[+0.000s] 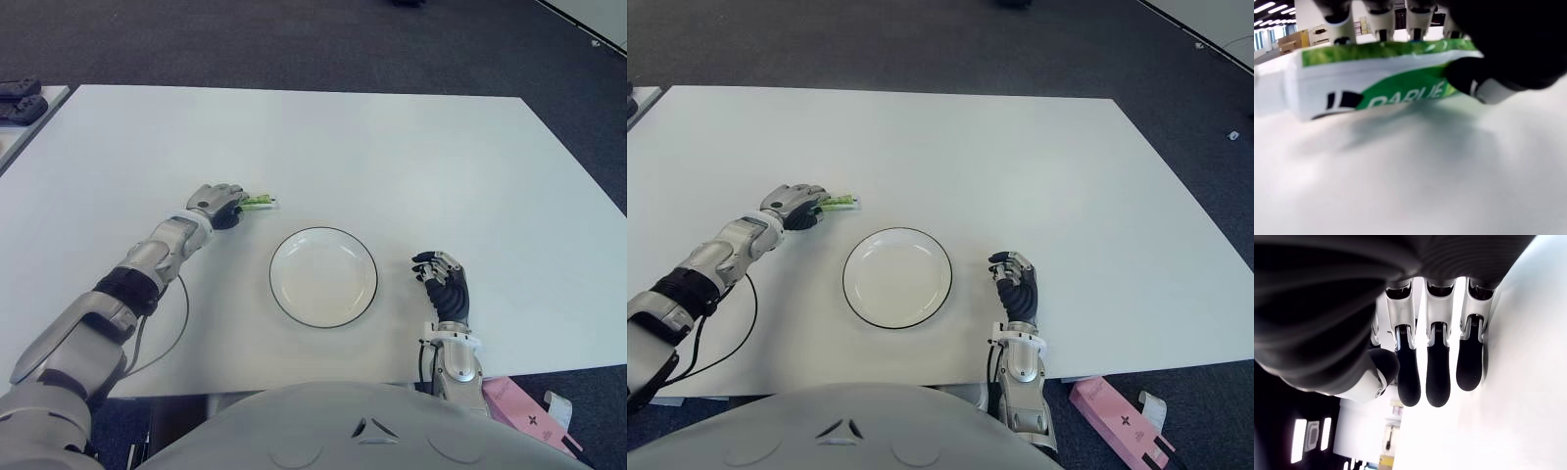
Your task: Put the toothpaste on the table into the plate.
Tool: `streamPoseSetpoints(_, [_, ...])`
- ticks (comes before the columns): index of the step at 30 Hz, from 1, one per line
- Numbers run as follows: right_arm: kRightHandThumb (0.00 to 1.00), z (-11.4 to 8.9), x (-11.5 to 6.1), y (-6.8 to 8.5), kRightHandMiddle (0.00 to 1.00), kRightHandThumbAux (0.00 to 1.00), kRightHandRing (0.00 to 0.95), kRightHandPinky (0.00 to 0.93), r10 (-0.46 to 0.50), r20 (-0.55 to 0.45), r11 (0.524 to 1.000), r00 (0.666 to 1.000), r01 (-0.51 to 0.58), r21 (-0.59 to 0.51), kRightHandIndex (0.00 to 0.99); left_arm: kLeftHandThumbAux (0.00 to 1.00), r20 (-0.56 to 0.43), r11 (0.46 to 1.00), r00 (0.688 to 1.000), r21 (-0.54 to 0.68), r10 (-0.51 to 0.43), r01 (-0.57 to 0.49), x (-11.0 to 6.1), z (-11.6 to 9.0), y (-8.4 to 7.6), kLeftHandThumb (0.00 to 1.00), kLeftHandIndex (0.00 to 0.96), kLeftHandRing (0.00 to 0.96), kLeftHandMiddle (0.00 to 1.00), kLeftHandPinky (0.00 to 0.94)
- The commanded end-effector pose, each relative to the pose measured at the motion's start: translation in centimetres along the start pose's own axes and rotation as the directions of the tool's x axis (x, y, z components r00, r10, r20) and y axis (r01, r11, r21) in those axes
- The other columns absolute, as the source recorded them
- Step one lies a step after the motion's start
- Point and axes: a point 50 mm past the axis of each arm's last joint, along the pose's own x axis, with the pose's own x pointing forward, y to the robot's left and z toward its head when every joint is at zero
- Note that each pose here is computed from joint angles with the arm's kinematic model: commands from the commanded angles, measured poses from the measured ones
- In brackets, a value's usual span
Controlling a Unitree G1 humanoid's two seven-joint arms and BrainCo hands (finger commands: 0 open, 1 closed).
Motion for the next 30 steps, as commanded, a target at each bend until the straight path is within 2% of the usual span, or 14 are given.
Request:
streamPoseSetpoints(1, [0.713, -0.21, -0.03, -0.02, 0.473, 0.728, 0.482, 0.481, -0.007, -0.014, 1.0, 1.0, 0.007, 0.001, 0.427, 0.665, -0.001, 0.967, 0.968, -0.043, -0.252, 0.252, -1.25, 0.36, -4.82, 0.736, 0.445, 0.738, 0.724, 0.742])
streamPoseSetpoints(5, [0.713, -0.21, 0.03, -0.06, 0.472, 0.728, 0.479, 0.476, -0.016, -0.011, 1.0, 1.0, 0.016, 0.003, 0.427, 0.68, 0.01, 0.959, 0.966, -0.123, -0.258, 0.257, -1.25, 0.31, -4.66, 0.738, 0.446, 0.78, 0.774, 0.772])
streamPoseSetpoints(13, [0.713, -0.22, 0.11, -0.09, 0.473, 0.729, 0.471, 0.468, -0.015, -0.003, 1.0, 1.0, 0.015, 0.009, 0.427, 0.692, 0.02, 0.948, 0.969, -0.202, -0.247, 0.246, -1.19, 0.32, -4.54, 0.739, 0.444, 0.831, 0.839, 0.82])
streamPoseSetpoints(30, [0.713, -0.32, 0.28, -0.26, 0.47, 0.729, 0.475, 0.468, -0.021, -0.002, 1.0, 1.0, 0.021, 0.002, 0.427, 0.698, -0.019, 0.925, 0.981, -0.338, -0.193, 0.176, -1.2, 0.08, -4.35, 0.74, 0.442, 0.866, 0.879, 0.851])
